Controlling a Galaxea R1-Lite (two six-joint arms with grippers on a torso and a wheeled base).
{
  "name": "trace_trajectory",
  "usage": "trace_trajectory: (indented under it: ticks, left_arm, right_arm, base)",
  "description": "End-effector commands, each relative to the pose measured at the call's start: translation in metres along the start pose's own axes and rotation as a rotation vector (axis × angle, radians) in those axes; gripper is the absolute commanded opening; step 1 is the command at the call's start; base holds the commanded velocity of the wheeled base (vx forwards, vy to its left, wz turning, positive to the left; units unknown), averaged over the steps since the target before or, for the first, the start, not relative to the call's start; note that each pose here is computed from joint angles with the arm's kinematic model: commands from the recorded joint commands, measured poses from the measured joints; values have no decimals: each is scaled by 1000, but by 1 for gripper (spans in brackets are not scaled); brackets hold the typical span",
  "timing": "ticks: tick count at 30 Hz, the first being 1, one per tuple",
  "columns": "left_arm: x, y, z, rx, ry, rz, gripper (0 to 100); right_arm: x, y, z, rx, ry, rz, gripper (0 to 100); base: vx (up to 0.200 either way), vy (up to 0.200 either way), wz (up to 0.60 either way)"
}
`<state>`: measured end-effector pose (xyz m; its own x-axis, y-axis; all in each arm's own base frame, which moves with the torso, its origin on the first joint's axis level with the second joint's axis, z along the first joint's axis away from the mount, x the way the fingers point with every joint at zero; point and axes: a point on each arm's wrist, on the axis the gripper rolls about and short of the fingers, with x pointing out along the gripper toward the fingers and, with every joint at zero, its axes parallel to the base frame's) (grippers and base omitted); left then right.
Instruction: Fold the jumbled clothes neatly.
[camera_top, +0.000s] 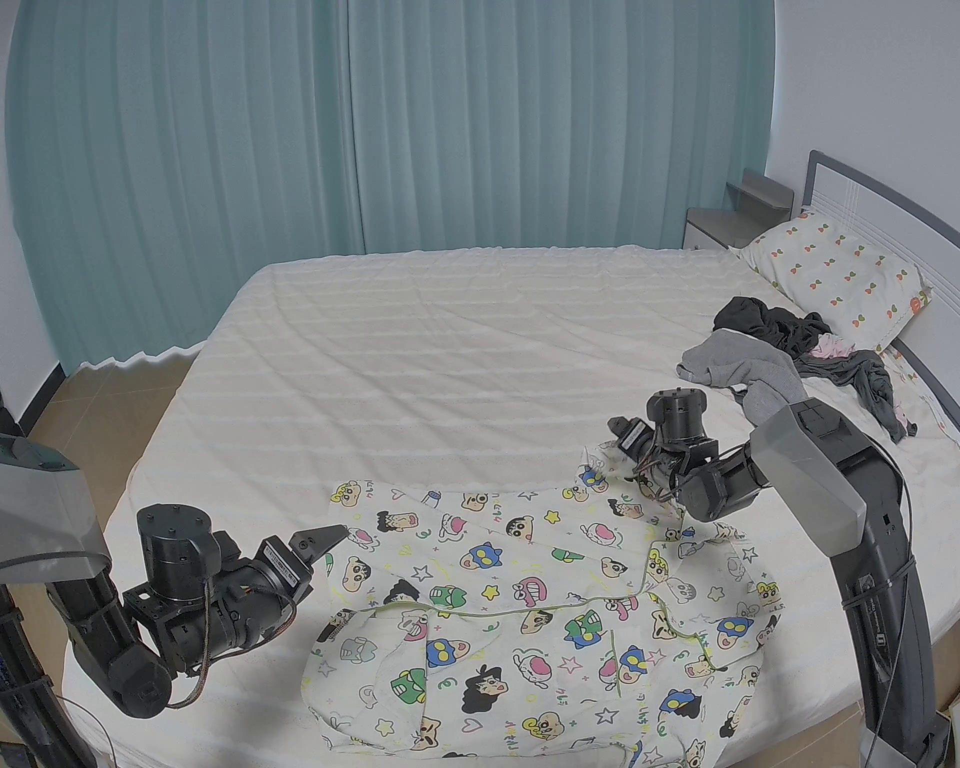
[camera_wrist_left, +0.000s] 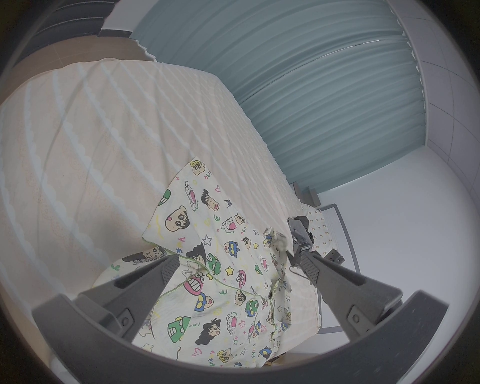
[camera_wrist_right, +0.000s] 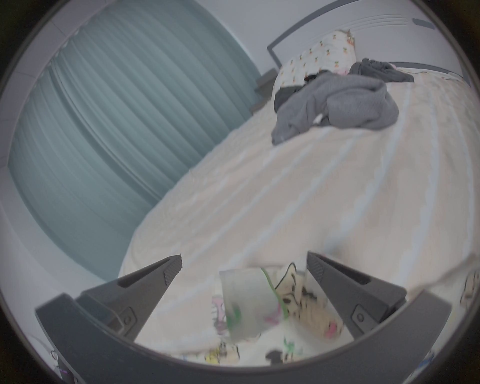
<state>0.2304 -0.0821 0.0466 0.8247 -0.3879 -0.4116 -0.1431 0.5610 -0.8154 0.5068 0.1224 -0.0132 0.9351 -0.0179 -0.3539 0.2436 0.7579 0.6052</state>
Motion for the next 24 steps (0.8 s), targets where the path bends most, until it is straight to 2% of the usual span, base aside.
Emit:
trace_trajectory:
  ticks: [1, 8, 12, 13, 15, 21, 24]
  left_arm:
    - [1, 1, 0, -1, 1, 3, 100]
    - [1, 1, 0, -2, 0, 4, 100]
    - [1, 1, 0, -3, -1, 6, 100]
    - [1, 1, 0, -3, -1, 6, 100]
    - [1, 1, 0, -3, -2, 4, 100]
    - [1, 1, 0, -3, -1, 6, 100]
    - [1, 1, 0, -3, -1, 6, 100]
  right_arm:
    - [14, -22, 19, 26, -63, -26, 100]
    - [11, -33, 32, 32, -72, -56, 100]
    - [-6, -37, 27, 4, 26, -52, 100]
    - [-11, -41, 21, -20, 86, -34, 100]
    - [-15, -47, 16, -42, 135, -31, 100]
    - [-15, -60, 1, -77, 207, -62, 100]
    - [-14, -62, 0, -88, 211, -64, 100]
  base:
    - [0, 0, 0]
    - [0, 0, 0]
    - [0, 0, 0]
    - [0, 0, 0]
    - [0, 0, 0]
    - [0, 0, 0]
    - [0, 0, 0]
